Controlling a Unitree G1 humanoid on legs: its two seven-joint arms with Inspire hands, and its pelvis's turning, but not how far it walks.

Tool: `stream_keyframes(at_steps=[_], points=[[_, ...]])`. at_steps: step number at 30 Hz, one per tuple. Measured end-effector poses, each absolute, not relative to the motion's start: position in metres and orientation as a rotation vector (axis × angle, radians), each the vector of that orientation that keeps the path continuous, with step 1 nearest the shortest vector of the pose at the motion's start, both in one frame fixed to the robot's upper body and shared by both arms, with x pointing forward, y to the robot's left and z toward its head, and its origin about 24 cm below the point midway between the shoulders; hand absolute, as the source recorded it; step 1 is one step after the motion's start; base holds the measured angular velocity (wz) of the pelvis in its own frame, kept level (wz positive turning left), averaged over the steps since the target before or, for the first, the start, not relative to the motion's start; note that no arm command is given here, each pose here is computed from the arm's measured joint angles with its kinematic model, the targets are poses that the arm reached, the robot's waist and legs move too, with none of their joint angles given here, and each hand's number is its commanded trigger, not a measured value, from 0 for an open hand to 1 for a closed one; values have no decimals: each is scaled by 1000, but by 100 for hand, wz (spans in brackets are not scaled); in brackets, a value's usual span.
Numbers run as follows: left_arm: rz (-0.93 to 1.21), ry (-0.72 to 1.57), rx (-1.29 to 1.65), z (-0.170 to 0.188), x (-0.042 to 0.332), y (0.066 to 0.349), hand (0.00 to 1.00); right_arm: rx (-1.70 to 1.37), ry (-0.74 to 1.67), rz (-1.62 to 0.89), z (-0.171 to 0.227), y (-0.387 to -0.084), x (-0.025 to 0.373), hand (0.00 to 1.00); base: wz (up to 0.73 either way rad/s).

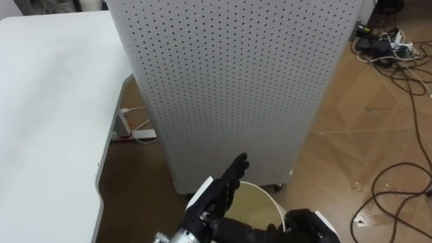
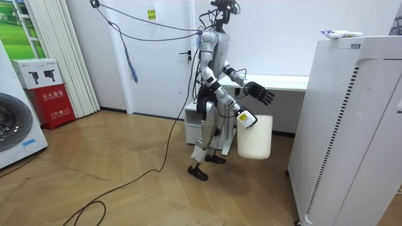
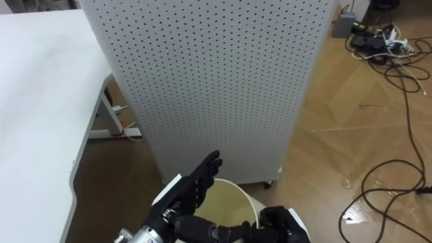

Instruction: Pick garbage

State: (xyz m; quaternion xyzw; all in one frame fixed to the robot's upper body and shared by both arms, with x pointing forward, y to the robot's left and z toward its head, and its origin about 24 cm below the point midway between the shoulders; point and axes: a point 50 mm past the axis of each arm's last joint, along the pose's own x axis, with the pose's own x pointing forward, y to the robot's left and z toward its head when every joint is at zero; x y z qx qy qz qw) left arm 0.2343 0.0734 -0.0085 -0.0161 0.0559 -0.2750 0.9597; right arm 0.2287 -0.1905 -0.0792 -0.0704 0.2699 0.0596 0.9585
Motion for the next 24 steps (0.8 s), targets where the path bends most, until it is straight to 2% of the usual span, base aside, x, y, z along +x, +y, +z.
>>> stream_keyframes(at_steps=[7, 14, 24], points=[[-520, 113, -44, -8, 237, 81, 0, -140, 505, 123, -74, -186, 234, 100, -28], [-488, 31, -43, 10, 239, 89, 0, -136, 537, 83, -81, -191, 222, 100, 0], [-252, -98, 58, 29, 242, 129, 0, -122, 573, 69, -89, -197, 208, 100, -23]])
